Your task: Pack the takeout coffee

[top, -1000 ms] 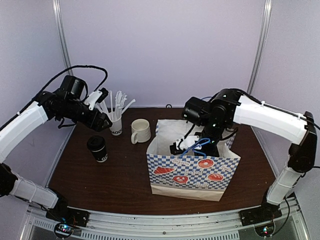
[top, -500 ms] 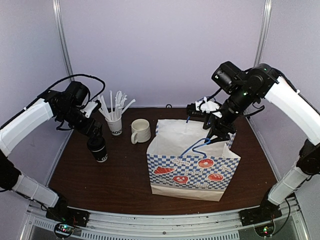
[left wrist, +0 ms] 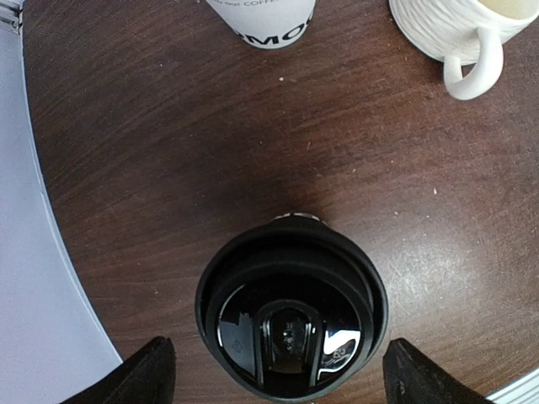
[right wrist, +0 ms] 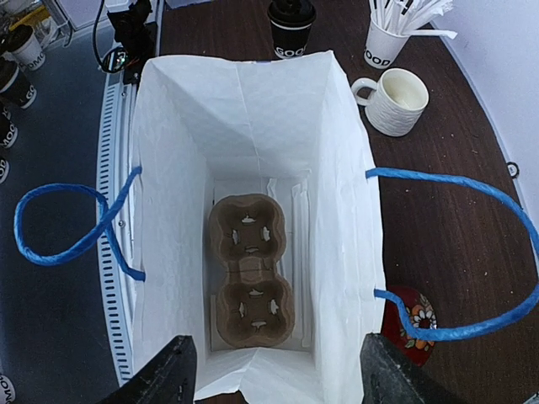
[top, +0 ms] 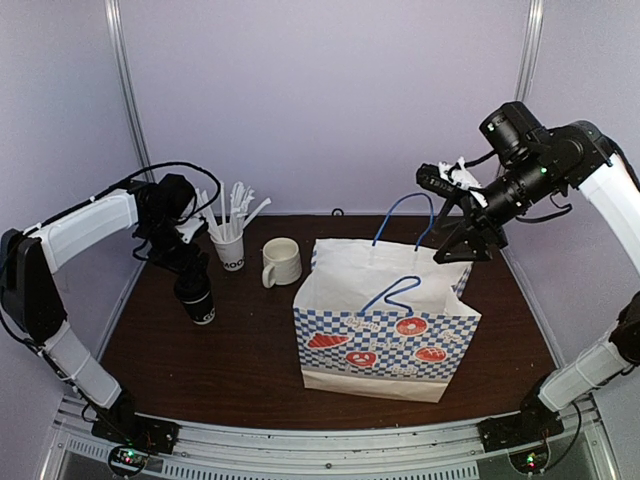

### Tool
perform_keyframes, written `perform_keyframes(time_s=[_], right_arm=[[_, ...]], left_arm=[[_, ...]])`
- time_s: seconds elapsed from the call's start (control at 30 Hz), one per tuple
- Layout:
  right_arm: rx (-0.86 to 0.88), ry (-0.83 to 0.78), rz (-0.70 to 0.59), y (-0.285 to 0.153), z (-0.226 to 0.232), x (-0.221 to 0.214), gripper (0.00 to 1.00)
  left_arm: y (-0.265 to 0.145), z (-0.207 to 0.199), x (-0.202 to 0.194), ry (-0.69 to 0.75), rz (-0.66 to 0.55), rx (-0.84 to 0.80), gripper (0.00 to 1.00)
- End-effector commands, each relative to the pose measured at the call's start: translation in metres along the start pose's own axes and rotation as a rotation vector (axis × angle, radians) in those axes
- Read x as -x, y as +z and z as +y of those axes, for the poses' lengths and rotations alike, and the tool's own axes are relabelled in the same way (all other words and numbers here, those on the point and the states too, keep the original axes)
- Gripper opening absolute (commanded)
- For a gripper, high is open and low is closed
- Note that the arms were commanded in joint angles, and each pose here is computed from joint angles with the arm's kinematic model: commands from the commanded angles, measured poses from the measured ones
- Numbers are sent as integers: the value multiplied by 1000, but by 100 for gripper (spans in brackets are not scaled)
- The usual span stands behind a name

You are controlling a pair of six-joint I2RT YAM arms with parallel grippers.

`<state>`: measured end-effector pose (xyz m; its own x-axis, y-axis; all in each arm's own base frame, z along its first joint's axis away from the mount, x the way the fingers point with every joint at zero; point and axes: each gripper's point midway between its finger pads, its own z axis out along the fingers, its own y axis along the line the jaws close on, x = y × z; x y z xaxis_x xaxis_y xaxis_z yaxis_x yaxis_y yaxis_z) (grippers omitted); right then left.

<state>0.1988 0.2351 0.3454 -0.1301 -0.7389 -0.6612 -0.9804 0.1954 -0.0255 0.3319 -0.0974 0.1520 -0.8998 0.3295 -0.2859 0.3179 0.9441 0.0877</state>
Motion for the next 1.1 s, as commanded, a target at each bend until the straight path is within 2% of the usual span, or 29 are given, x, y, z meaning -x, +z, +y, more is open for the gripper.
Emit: perform_keyframes(time_s=[0.0,0.3,0.6,0.87,1.07], right_arm=[[15,16,-55,-7,2,6,71],[52,28,-77,-4,3,9,71],[125,51,-214,-29,8,27,71],[122,72,-195,-21,2,20,71],[124,74,-196,-19,1,20,71]], left_arm=[[-2,4,8,-12,-8,6,88],[5,4,0,-12,29,-5,92],[16,1,-2,-15,61,-35,84],[23,-2,-2,-16,81,-46,83],[15,0,0,-17,55,-38,87]])
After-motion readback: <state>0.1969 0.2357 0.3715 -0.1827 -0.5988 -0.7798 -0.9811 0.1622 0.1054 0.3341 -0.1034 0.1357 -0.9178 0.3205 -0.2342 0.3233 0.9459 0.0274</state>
